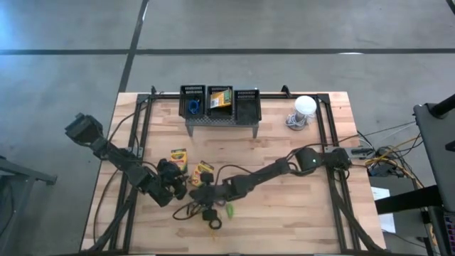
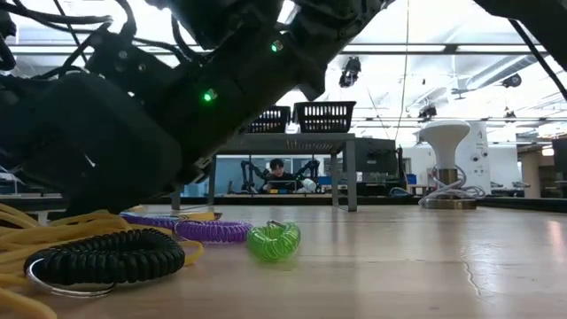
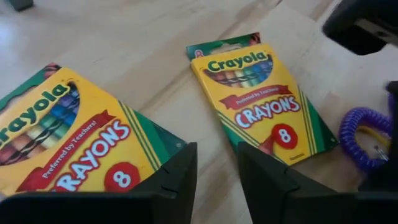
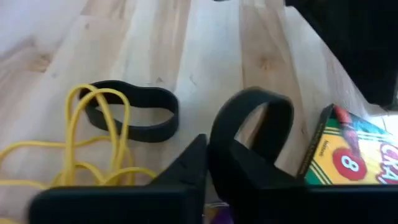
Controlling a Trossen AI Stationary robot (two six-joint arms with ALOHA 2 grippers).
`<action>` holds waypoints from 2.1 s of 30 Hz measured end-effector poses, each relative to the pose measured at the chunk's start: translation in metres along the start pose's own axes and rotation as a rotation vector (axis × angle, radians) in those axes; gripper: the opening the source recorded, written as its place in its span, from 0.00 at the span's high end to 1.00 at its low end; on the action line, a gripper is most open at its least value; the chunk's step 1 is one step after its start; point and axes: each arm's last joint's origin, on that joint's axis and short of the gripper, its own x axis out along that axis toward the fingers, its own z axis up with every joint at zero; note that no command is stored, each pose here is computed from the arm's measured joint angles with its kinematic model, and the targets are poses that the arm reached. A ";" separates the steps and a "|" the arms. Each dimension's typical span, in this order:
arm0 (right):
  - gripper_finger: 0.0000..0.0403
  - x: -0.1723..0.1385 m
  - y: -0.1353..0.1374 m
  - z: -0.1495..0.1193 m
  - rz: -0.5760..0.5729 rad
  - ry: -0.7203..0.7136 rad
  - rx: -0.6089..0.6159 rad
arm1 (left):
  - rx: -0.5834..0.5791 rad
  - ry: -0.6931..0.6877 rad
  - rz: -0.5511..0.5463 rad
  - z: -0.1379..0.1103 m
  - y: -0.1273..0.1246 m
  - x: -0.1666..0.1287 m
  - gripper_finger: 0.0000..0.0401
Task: Pick & Place Office Desk Supplies
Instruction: Put the black rubber band into the right black bin on the shelf
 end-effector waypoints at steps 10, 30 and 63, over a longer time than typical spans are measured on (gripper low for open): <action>0.98 -0.070 0.024 0.039 -0.058 0.049 -0.160 | -0.001 -0.002 -0.004 0.000 0.000 0.000 0.70; 0.98 -0.263 -0.133 0.054 -0.522 -0.044 0.125 | 0.091 -0.271 -0.189 0.021 -0.032 -0.006 0.70; 0.60 -0.285 -0.274 0.006 -0.515 0.065 0.480 | 0.108 -0.264 -0.182 0.020 -0.031 -0.006 0.70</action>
